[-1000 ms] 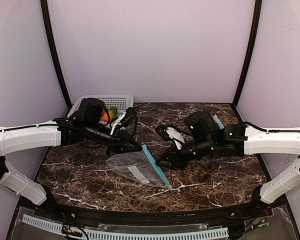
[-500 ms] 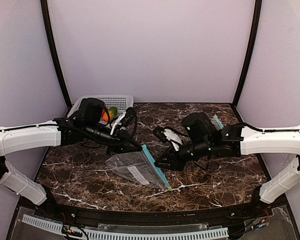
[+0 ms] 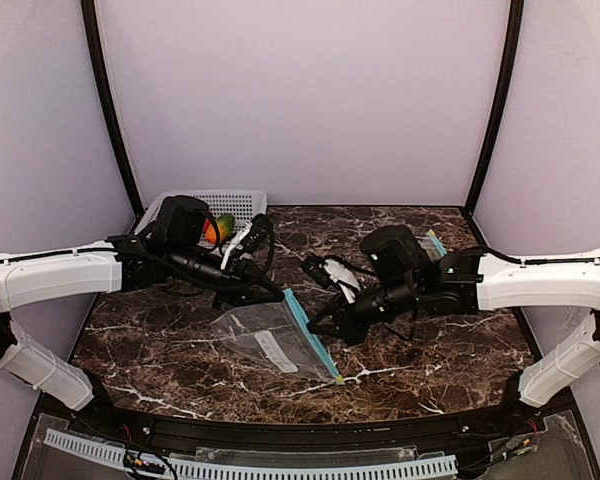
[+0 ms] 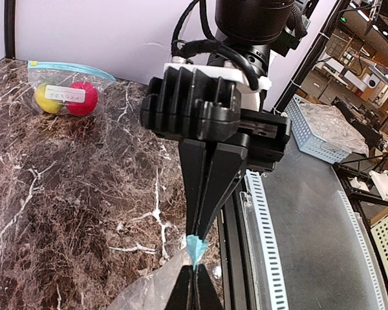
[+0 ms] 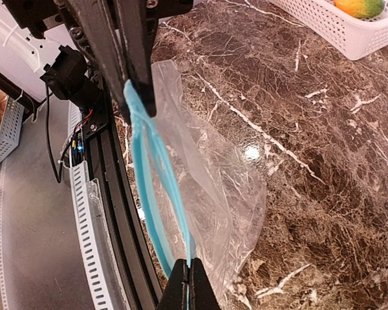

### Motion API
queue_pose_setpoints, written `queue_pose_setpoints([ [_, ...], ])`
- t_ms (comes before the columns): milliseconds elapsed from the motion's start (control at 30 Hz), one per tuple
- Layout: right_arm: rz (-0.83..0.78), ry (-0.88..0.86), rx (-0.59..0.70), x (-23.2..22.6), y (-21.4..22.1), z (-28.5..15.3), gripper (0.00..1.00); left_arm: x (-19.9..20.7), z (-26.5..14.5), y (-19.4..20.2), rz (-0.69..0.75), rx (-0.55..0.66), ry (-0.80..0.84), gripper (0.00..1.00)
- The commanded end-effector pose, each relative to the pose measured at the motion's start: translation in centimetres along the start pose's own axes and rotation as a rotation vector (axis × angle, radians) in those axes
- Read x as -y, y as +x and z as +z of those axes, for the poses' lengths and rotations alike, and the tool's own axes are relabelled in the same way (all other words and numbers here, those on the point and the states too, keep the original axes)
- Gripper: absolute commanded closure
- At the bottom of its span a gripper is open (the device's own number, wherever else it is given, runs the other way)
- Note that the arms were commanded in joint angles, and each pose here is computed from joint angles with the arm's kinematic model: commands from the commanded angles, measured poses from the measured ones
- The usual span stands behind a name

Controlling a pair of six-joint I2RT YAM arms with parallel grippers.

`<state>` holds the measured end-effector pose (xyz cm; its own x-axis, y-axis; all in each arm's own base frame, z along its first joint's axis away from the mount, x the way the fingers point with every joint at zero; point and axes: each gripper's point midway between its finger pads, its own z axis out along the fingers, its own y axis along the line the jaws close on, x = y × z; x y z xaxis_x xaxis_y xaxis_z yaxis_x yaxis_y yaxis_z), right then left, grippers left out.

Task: Place the food in the zip-top bag and seal the zipper
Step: Pass from the left arm to the right

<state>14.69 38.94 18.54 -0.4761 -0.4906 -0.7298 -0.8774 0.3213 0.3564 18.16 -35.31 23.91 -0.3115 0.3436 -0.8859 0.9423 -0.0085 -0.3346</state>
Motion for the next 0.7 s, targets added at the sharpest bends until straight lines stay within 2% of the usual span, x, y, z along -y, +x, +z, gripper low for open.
queue_pose_setpoints([
  [0,0.009,0.015,0.057,0.3,-1.8,0.0,1.00,-0.1,-0.1,-1.1,0.017,0.014,-0.021,0.97],
  [33,0.017,0.039,0.058,0.6,-1.9,-0.1,1.00,-0.2,-0.1,-1.2,0.020,0.014,-0.029,0.92],
  [100,0.037,0.102,0.060,1.6,-2.0,-0.5,1.00,-1.0,-0.5,-1.4,0.035,0.017,-0.095,0.66],
  [133,0.046,0.134,0.063,2.2,-2.0,-0.9,1.00,-0.9,-1.0,-1.9,0.052,0.029,-0.117,0.60],
  [167,0.059,0.161,0.067,2.7,-2.1,-1.4,1.00,-1.5,-1.3,-1.9,0.059,0.034,-0.167,0.50],
  [300,0.104,0.286,0.068,5.5,-2.3,-3.9,1.00,-2.4,-3.9,-3.6,0.112,0.100,-0.349,0.28],
  [433,0.145,0.487,0.018,9.4,-1.5,-7.0,1.00,-3.3,-6.4,-5.5,0.103,0.176,-0.502,0.19],
  [533,0.181,0.595,-0.008,11.4,-0.9,-9.7,1.00,-3.1,-7.1,-6.1,0.053,0.212,-0.519,0.19],
  [667,0.219,0.664,0.006,12.3,-1.2,-13.1,1.00,-2.7,-7.8,-7.0,-0.006,0.320,-0.514,0.18],
])
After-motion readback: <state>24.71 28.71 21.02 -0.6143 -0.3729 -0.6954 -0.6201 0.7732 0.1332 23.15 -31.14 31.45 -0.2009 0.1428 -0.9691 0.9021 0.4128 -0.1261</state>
